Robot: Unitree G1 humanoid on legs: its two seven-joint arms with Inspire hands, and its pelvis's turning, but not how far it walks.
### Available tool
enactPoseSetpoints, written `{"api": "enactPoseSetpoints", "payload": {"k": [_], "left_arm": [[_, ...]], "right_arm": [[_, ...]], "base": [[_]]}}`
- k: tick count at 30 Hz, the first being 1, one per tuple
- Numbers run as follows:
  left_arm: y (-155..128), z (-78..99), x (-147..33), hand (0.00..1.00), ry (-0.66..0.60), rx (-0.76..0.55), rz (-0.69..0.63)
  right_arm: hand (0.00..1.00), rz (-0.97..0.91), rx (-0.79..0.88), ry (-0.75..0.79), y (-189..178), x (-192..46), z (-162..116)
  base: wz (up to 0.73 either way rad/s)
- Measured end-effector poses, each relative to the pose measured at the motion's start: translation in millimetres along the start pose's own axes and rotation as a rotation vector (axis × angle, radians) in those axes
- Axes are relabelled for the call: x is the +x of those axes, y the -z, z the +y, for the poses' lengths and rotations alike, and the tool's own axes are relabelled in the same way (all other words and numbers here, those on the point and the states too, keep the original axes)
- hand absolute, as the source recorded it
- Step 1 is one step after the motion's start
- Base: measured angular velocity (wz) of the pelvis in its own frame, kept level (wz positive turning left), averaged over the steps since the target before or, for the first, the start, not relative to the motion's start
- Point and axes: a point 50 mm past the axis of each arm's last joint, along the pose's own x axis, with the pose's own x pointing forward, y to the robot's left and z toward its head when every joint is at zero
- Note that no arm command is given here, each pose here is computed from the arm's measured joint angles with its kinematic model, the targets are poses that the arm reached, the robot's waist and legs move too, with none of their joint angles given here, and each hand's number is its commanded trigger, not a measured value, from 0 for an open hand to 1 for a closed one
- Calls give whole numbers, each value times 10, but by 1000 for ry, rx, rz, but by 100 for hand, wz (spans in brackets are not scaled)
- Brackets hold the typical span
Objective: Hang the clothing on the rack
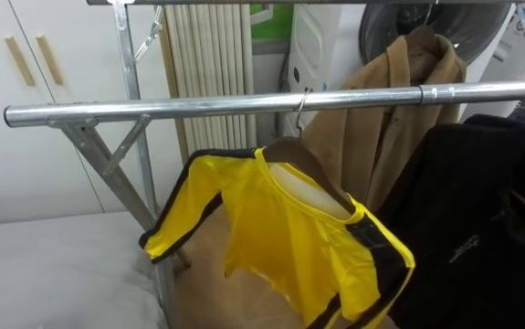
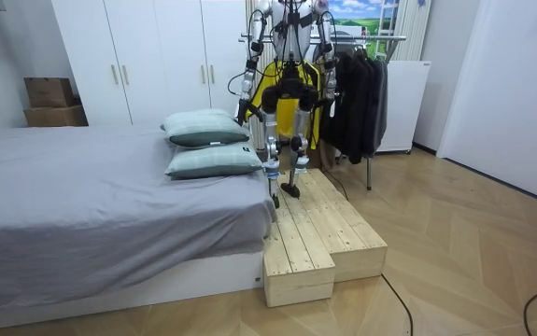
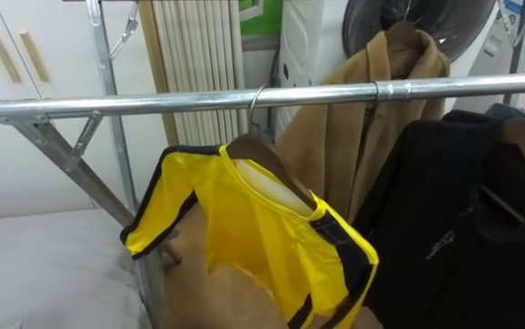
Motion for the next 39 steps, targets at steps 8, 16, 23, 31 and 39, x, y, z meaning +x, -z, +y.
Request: {"api": "enactPoseSetpoints", "payload": {"k": [8,16,23,31,39], "left_arm": [[-1,-1,0,0,0,-19,0],[-15,-4,0,0,2,-43,-4],[-25,1,-1,0,-4,-44,-7],[-52,-4,-2,0,4,-60,-13],[-76,0,-5,0,7,-25,-20]], "right_arm": [[0,1,-9,-13,-1,2,14],[0,6,-8,-29,5,2,19],[0,3,-10,-35,-9,3,21],[0,-3,-16,-36,-37,6,22],[0,-13,-31,-40,-94,16,35]], "base": [[-2],[0],[2],[1],[5]]}}
